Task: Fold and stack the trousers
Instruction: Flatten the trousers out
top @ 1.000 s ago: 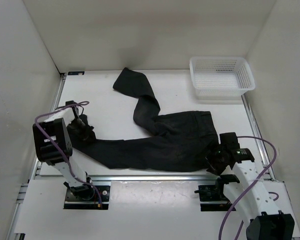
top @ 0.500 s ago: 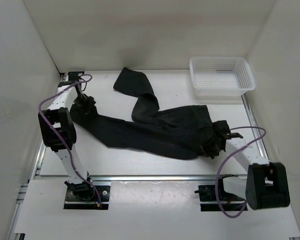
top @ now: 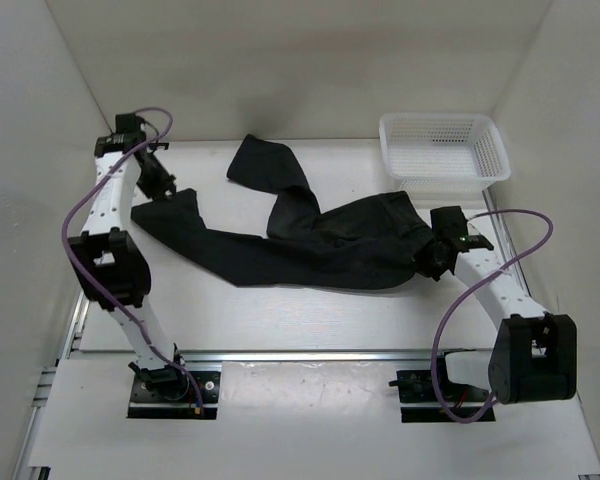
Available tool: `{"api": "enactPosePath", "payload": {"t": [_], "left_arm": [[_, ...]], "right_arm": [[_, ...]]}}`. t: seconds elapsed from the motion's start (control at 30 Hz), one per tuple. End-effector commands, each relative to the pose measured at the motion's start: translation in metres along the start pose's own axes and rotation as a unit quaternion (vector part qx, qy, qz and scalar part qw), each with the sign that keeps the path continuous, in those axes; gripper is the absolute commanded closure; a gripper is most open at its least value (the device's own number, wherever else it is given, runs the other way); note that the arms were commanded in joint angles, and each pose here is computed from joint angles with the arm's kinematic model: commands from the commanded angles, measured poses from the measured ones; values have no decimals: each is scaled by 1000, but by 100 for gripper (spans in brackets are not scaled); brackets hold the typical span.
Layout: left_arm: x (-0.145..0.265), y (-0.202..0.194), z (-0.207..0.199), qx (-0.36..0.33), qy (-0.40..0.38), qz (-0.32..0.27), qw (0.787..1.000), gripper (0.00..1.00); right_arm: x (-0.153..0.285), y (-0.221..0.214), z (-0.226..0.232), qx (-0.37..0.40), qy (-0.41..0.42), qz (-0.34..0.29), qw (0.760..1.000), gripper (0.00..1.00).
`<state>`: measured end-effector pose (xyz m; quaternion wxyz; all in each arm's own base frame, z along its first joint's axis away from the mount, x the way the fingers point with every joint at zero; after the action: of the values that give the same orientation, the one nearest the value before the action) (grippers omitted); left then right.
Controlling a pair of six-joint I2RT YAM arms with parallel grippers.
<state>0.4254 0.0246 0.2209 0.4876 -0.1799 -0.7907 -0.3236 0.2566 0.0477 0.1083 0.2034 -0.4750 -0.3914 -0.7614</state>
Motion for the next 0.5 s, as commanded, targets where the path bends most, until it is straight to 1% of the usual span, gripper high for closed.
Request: {"api": "enactPosePath", "payload": {"t": [0.0,0.03,0.07,0.1,0.13,0.17,0.2,0.23,0.27,0.3,0.33,0.4,0.47], "left_arm": [[32,-12,47,20,0,-17,1000,82],[26,-20,58,29,-1,-4,1000,90],[8,-40,77,37,19,32,999,90],[-1,-47,82,38,24,38,998,82],[-9,-54,88,39,31,48,998,71],[-21,-70,93,42,32,80,995,57],[-32,-75,96,45,34,96,994,28],[-40,-75,94,49,27,98,994,14],[-45,-75,93,55,25,102,993,7],[-52,-80,96,57,33,113,991,2],[-60,-79,96,63,40,120,990,2],[-67,-70,91,68,40,111,991,2],[-78,-66,86,64,42,116,990,5]], "right_arm": [[7,-2,-17,13,-25,-17,999,99],[10,-3,-19,18,-21,-22,999,99],[11,-4,-24,14,-25,-20,999,99],[13,-9,-26,20,-22,-14,999,99],[16,-9,-25,19,-14,-15,1000,99],[16,-11,-30,21,-18,-12,1000,99],[21,-10,-28,20,-7,-18,1000,99],[23,-8,-29,22,-5,-24,999,99],[25,-9,-30,27,-5,-24,999,99],[28,-7,-30,22,1,-27,999,99],[28,-9,-32,30,-2,-23,999,99],[30,-9,-34,30,0,-21,999,99],[31,-7,-35,30,5,-22,999,99]]}}
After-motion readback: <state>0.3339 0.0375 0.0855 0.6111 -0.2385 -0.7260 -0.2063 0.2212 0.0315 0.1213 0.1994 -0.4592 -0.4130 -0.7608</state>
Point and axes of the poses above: each gripper's point midway between its finger pads, its own x axis back along the fingers, its own z axis along the line the jaws close on, y = z × x, the point moved 4 cm from there along x, back along the fingers, and after that the axes turned 9 degrees about x, right-handed, at the moved point
